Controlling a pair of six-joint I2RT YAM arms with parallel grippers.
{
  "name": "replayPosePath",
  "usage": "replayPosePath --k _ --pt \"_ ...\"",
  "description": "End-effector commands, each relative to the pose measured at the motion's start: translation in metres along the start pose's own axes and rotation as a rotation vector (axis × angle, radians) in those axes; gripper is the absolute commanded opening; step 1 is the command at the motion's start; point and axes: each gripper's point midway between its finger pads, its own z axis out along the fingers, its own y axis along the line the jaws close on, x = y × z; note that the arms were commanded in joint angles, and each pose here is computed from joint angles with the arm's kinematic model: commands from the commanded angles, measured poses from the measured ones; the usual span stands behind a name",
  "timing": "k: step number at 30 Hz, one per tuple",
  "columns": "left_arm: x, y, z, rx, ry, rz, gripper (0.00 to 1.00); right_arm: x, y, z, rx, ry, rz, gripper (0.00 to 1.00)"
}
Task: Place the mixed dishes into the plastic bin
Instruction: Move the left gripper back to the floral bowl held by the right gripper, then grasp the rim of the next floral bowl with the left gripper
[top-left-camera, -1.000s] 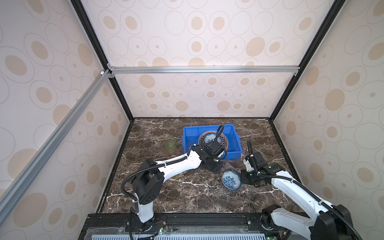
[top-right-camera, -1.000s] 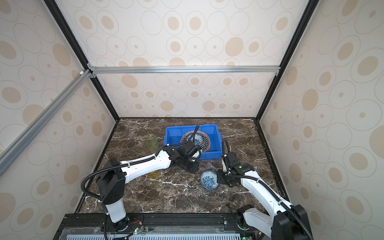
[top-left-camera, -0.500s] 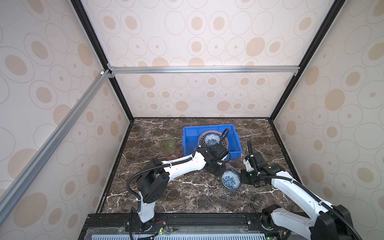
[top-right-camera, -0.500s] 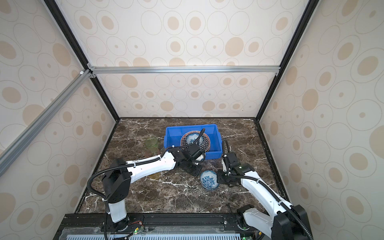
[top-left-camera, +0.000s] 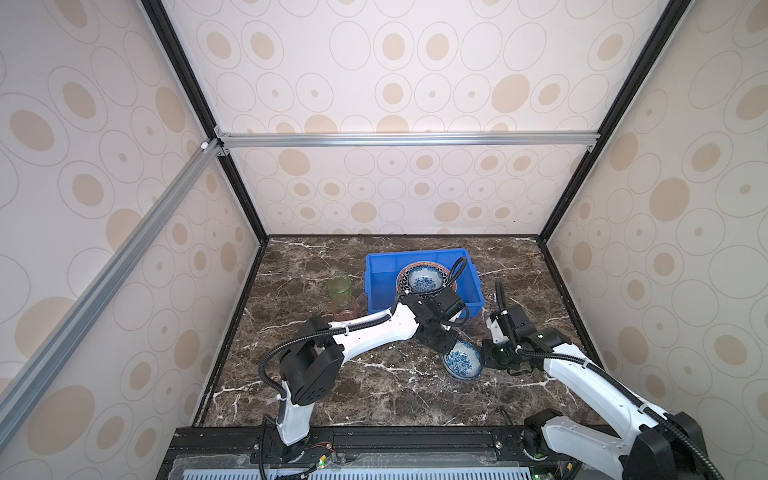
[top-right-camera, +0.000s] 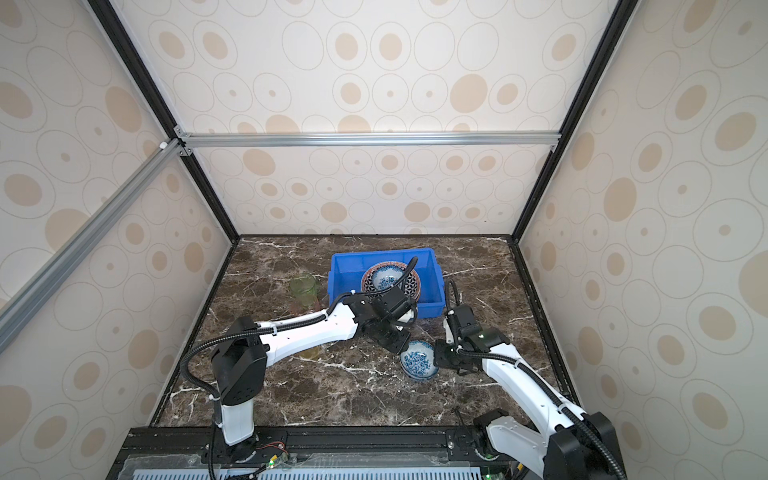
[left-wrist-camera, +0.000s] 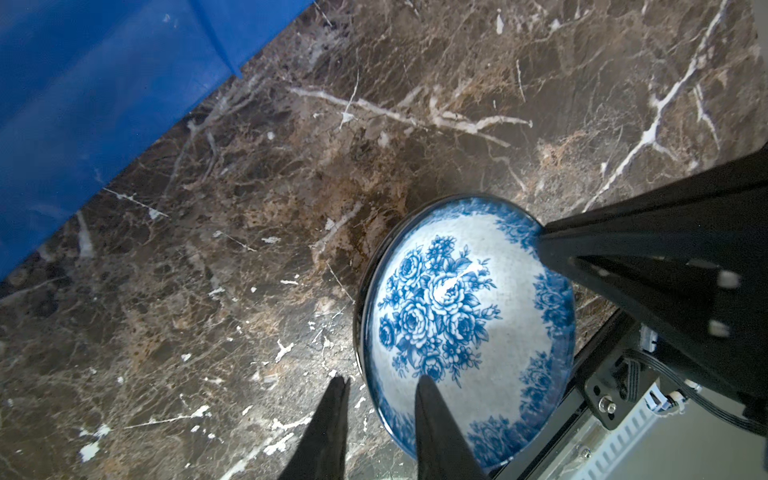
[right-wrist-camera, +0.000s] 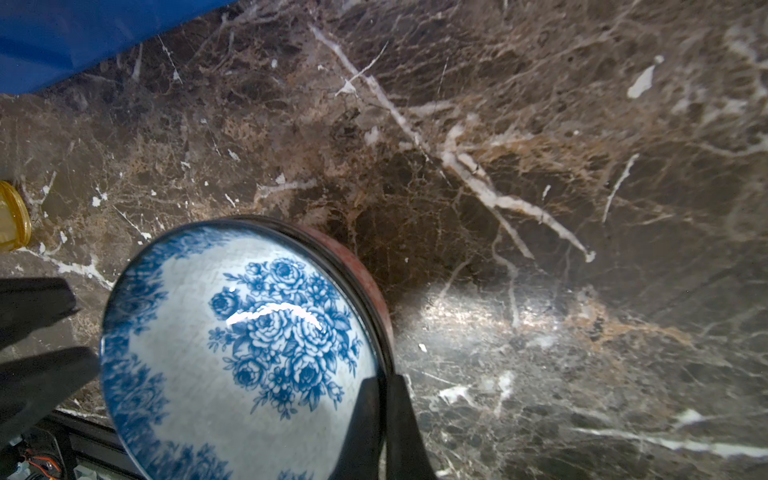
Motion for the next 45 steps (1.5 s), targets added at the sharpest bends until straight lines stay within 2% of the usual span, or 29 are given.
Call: replayPosePath --k 1,27,45 --pt "0.002 -0.006 0.002 -0.008 0.023 0.022 0.29 0.012 -0.007 0.003 0.018 0.032 -0.005 0.05" --pt "0.006 -0.004 0.021 -0.040 0.073 0.026 0.20 0.014 -0.007 0.002 0.013 0.024 -0.007 0.05" --pt "0.002 0.003 0.022 -0.094 0.073 0.018 0.02 0.013 -0.006 0.000 0.008 0.015 -0.005 0.07"
